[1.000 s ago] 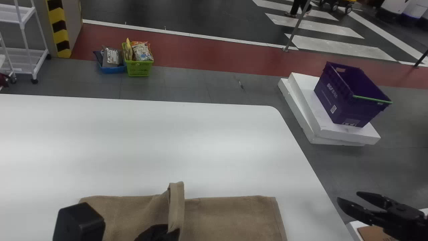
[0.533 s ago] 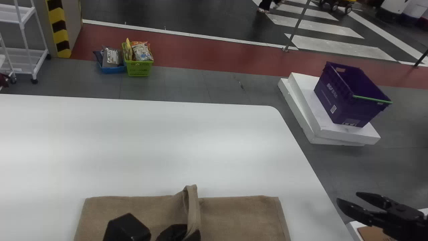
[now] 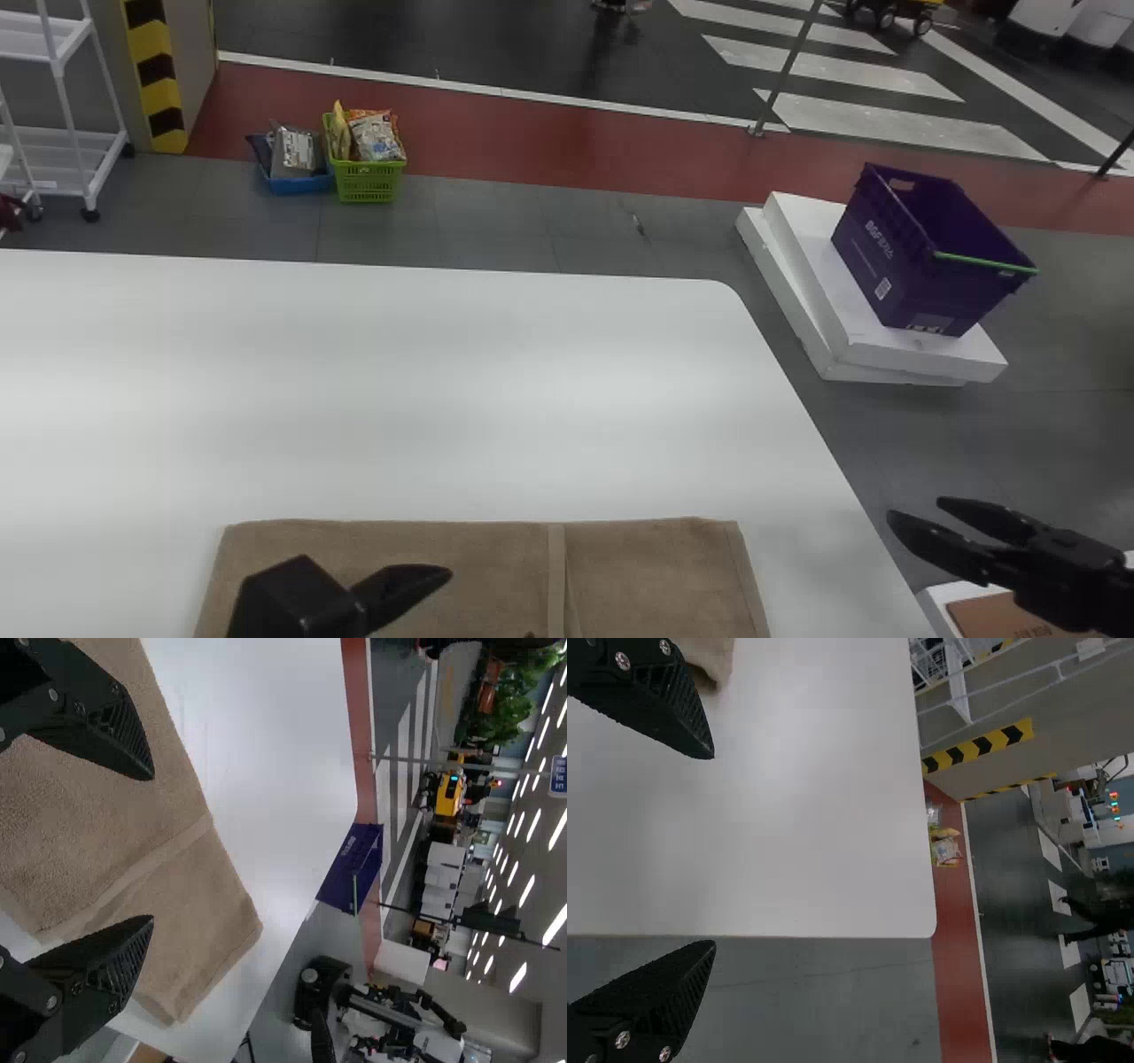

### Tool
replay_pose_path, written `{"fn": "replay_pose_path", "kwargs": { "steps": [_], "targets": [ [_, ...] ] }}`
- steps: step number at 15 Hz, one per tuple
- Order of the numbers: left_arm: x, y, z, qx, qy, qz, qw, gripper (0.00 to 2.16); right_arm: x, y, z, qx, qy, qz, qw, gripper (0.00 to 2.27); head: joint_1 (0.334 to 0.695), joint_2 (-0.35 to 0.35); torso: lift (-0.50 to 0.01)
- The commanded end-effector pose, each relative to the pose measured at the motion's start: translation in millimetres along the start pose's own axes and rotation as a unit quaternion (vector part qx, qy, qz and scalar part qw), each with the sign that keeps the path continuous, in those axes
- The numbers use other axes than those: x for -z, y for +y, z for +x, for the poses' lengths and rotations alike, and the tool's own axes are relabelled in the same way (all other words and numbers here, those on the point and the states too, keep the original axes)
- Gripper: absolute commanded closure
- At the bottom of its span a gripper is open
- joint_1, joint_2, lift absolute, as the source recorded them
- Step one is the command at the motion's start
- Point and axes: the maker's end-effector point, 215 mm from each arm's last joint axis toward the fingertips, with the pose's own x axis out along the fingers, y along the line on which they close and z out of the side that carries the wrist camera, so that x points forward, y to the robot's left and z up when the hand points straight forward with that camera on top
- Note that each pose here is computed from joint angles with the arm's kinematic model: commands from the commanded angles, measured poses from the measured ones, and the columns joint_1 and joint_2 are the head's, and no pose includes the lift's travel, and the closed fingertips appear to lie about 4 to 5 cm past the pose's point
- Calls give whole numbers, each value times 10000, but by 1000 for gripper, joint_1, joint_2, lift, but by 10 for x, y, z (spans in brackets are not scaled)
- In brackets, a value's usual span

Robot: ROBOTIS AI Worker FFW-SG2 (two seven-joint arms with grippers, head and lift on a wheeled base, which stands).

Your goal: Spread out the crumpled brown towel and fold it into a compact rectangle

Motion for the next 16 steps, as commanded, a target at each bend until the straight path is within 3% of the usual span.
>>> {"fn": "replay_pose_path", "kwargs": {
  "steps": [1,3,8,9,10,11,16],
  "targets": [
    [-59,498,-240,-344,-170,24,9993,19,-21,448,42,-346,-63,311,9989,43,695,-350,-127],
    [-127,964,-550,-601,-443,41,9972,19,113,879,121,-684,206,848,9938,80,695,-350,-127],
    [8,1980,-1493,-1264,-669,0,9897,46,372,1957,353,-1521,604,1038,9810,218,695,-350,-127],
    [52,2079,-1620,-1325,-674,-54,9889,46,448,2066,391,-1544,761,1115,9787,221,695,-335,-127],
    [109,2154,-1754,-1343,-658,-97,9887,49,540,2155,445,-1546,940,1157,9767,221,695,-223,-127],
    [177,2218,-1868,-1358,-648,-168,9885,53,629,2206,513,-1489,1094,1135,9762,292,695,-171,-127],
    [297,2350,-2113,-1395,-748,-279,9870,70,938,2390,881,-1381,1569,948,9733,346,695,12,-127]
  ]
}}
